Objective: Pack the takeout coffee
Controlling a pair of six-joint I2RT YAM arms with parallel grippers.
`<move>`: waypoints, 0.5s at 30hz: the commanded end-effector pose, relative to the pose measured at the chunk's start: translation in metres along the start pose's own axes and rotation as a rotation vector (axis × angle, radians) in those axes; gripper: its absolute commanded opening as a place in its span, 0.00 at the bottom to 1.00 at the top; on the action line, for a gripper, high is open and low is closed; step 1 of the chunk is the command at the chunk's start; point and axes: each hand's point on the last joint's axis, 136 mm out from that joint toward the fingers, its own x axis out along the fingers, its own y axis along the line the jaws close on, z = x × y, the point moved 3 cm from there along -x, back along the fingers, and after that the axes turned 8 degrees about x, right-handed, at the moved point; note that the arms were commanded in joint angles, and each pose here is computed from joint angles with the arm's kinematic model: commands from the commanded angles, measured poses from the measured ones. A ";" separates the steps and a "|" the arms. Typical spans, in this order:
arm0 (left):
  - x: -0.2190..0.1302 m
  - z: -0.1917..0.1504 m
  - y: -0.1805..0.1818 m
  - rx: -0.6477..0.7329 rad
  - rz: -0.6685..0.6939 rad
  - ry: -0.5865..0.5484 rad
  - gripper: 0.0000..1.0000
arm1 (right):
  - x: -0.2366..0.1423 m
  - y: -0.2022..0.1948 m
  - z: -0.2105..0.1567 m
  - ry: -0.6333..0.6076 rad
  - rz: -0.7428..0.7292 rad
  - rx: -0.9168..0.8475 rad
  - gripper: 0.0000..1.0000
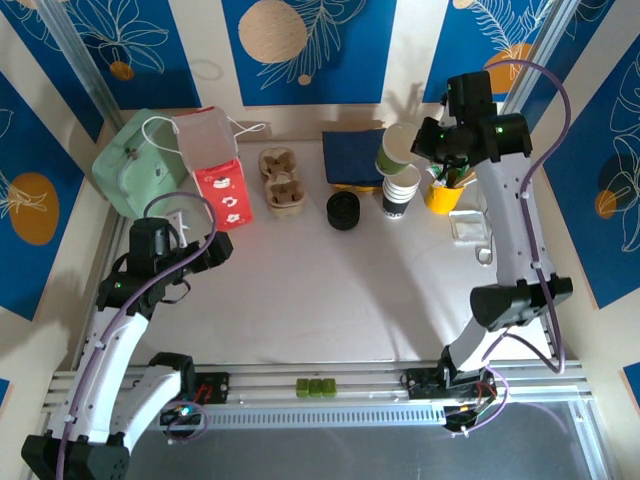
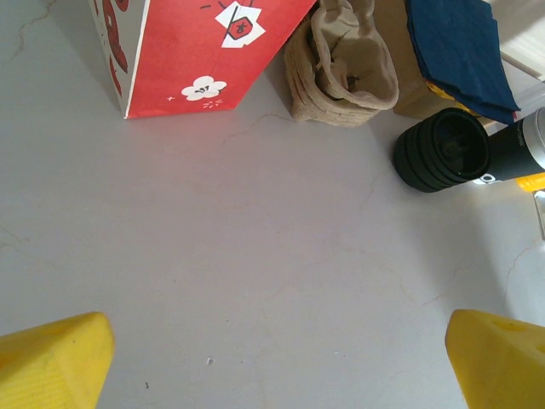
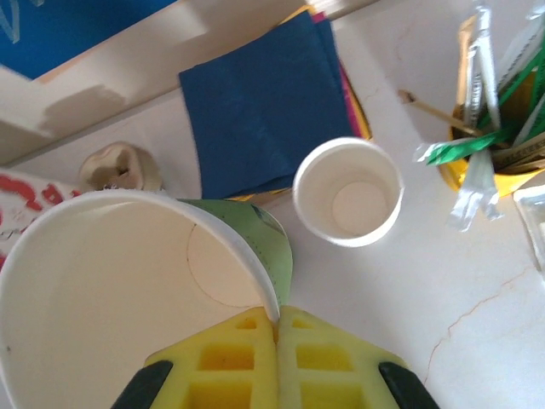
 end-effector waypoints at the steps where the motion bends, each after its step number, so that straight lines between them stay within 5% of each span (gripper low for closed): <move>1: -0.005 0.009 -0.010 0.008 -0.039 -0.030 1.00 | -0.011 0.008 -0.034 0.060 0.033 -0.077 0.05; 15: -0.002 0.007 -0.011 -0.012 -0.058 -0.031 0.99 | 0.044 0.015 -0.167 0.153 0.067 -0.222 0.05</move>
